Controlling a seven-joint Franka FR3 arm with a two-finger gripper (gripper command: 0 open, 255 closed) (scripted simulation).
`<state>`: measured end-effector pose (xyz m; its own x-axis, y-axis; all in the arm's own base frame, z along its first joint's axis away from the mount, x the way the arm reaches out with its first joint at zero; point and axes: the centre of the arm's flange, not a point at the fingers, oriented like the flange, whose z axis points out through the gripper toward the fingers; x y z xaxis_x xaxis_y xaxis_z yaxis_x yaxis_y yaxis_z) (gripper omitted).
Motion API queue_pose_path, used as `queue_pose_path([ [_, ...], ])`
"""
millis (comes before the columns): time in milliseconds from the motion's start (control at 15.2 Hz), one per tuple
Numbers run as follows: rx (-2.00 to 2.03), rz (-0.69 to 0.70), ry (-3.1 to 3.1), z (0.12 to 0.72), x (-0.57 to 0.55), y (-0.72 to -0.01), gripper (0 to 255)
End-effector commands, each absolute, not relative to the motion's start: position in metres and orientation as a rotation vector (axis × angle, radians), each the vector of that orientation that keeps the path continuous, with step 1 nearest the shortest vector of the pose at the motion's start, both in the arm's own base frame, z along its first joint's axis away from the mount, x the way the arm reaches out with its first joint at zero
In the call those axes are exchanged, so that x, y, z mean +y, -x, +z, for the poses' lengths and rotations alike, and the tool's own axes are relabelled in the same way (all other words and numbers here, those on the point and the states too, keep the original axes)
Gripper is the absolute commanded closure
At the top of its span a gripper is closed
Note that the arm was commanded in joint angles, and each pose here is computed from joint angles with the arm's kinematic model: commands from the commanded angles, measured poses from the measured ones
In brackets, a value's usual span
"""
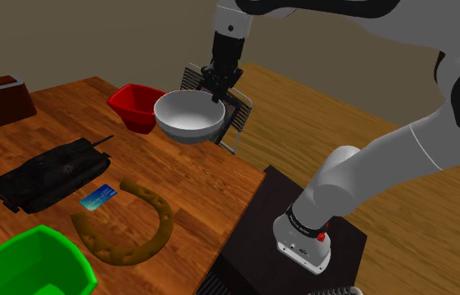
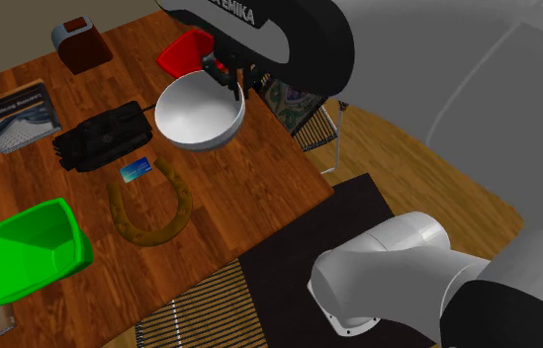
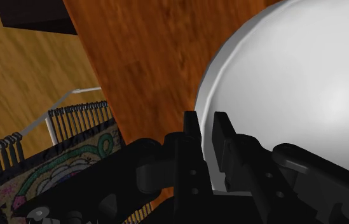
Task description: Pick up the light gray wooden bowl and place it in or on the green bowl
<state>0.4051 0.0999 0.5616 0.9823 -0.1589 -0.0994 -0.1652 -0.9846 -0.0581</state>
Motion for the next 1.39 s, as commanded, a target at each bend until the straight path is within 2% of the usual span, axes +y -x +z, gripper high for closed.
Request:
queue_pose_path([
  [0,0.251,0.145,3.062,0.567,0.119,-0.400,255],
  [1320,0.251,0.145,3.062,0.598,0.374,-0.338,255],
])
